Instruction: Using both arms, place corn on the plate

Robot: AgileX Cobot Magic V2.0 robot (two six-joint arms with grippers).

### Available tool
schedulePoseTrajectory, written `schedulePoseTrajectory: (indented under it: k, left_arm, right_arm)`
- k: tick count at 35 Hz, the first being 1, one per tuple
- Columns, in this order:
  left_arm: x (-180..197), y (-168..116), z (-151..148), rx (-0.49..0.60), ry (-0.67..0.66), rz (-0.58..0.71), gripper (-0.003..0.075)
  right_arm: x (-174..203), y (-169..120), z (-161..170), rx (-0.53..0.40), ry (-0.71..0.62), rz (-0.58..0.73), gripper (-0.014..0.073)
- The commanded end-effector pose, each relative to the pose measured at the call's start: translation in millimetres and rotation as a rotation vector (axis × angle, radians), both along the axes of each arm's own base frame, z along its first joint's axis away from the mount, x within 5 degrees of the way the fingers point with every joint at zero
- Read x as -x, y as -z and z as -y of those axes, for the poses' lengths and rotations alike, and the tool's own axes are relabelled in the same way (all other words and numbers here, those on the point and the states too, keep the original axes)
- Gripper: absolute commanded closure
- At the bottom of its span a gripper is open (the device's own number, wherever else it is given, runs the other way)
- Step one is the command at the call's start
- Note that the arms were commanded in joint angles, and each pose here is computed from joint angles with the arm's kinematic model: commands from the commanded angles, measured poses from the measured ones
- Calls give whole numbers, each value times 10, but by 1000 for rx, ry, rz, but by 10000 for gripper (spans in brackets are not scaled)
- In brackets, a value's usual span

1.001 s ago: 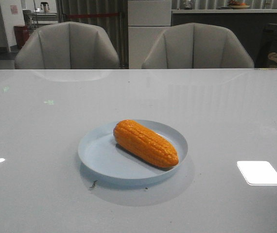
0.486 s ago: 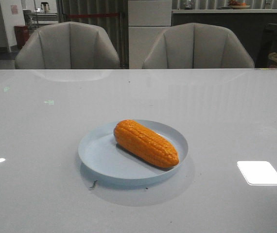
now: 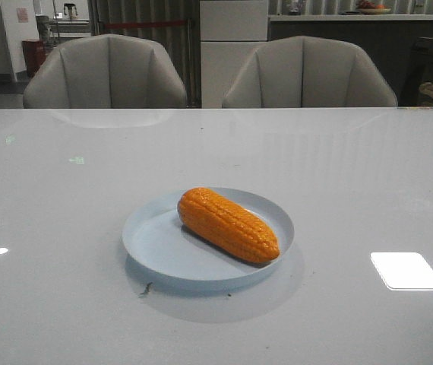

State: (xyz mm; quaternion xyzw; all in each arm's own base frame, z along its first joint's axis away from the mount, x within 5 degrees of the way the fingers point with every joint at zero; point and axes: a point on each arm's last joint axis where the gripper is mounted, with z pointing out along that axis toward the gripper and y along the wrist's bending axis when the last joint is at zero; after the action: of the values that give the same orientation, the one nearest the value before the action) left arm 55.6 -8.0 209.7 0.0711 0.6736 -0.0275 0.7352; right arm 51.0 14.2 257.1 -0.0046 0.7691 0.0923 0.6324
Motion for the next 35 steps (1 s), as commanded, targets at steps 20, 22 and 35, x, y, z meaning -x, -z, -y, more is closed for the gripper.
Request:
schedulePoseTrajectory:
  k: [20,22,35]
  left_arm:
    - [6,36,-4,26,-2,64,627]
    - [6,36,-4,26,-2,64,627]
    - [6,36,-4,26,-2,64,627]
  right_arm:
    - [-20,421,102,11,68,324,542]
    - [-20,420,102,10,68,325,542]
    - [-19,420,96,-31,62,321,542]
